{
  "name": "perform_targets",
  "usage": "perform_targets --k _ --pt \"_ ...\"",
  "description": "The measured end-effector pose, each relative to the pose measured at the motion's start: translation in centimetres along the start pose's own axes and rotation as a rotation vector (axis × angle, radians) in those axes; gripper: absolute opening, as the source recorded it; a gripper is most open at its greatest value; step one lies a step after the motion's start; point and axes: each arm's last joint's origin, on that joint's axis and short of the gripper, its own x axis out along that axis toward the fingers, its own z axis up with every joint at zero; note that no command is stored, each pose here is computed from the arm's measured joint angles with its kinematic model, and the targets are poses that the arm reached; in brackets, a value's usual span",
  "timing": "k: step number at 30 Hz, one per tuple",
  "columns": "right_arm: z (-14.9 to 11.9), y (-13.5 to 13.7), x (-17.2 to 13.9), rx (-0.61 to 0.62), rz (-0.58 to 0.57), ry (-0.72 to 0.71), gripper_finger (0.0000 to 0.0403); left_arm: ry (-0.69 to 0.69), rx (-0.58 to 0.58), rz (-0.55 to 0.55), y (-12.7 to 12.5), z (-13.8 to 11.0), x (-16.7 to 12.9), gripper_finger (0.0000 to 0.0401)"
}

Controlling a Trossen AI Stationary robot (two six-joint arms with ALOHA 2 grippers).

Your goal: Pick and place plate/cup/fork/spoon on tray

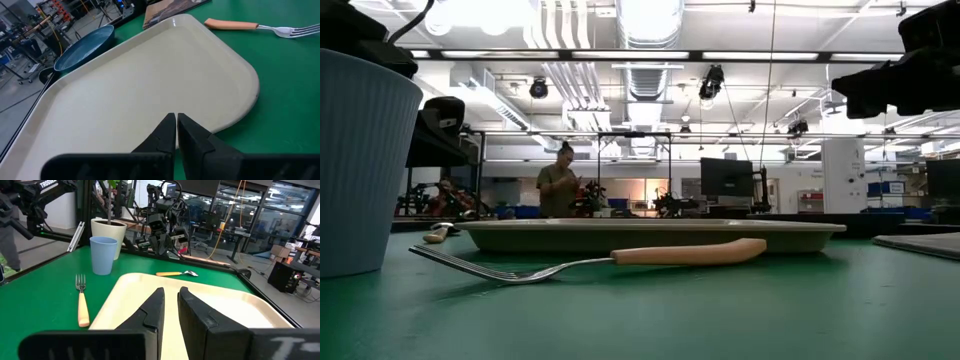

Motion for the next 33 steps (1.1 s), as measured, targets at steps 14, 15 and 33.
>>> perform_targets --k 14,15,33 --pt "0.0 0.0 0.0 0.0 0.0 0.0 0.0043 0.0 0.0 0.0 0.0 0.0 0.0 0.0" --pt "0.0 0.0 0.0 0.0 0.0 -0.001 0.0043 0.0 0.0 0.0 0.0 0.0 0.0 0.0" --pt "1.0 -0.2 0.0 0.354 -0.006 -0.103 0.0043 -0.066 -0.048 0.211 1.0 1.1 -0.1 0.0"
